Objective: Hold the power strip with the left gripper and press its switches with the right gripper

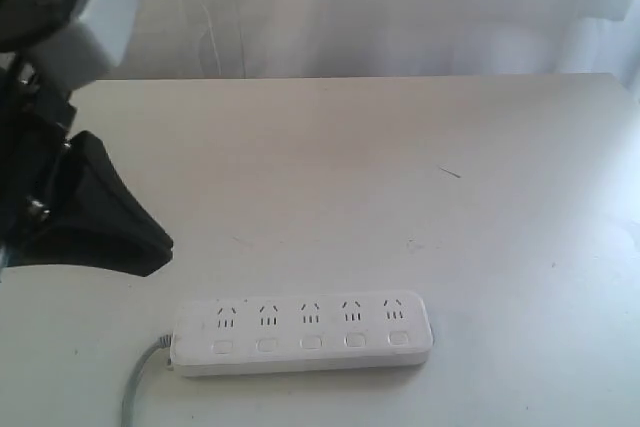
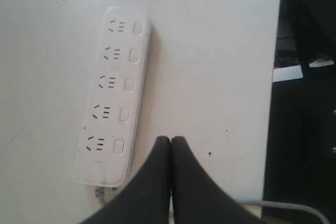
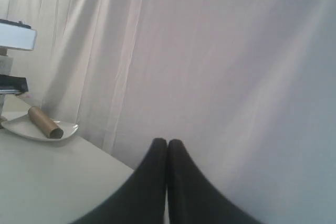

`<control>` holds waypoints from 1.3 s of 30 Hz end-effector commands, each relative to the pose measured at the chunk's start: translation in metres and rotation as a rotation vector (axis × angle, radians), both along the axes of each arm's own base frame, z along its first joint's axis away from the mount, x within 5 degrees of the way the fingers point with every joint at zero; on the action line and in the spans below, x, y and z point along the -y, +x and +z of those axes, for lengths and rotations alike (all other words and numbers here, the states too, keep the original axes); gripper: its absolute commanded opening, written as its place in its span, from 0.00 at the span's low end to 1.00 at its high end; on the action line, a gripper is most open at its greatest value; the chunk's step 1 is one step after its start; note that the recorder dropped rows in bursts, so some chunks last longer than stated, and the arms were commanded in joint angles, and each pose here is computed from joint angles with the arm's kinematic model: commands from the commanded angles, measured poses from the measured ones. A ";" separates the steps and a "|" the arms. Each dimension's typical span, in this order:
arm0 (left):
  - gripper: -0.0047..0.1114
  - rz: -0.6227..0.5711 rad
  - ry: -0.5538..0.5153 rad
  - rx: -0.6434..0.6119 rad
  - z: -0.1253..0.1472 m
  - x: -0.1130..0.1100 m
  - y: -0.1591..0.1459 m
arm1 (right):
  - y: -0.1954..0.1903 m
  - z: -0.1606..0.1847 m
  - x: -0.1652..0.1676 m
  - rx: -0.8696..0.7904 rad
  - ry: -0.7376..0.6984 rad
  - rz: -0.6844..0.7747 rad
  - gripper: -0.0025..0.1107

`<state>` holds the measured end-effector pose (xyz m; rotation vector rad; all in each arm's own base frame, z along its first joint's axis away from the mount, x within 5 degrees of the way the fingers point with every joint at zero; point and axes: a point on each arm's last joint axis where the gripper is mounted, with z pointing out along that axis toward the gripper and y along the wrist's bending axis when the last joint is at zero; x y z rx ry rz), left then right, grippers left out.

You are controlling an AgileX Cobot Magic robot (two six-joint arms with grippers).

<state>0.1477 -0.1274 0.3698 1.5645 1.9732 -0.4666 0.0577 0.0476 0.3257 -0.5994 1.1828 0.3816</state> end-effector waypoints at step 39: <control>0.04 0.548 -0.623 0.236 -0.111 -0.061 -0.072 | -0.033 -0.008 0.042 0.040 0.009 -0.546 0.02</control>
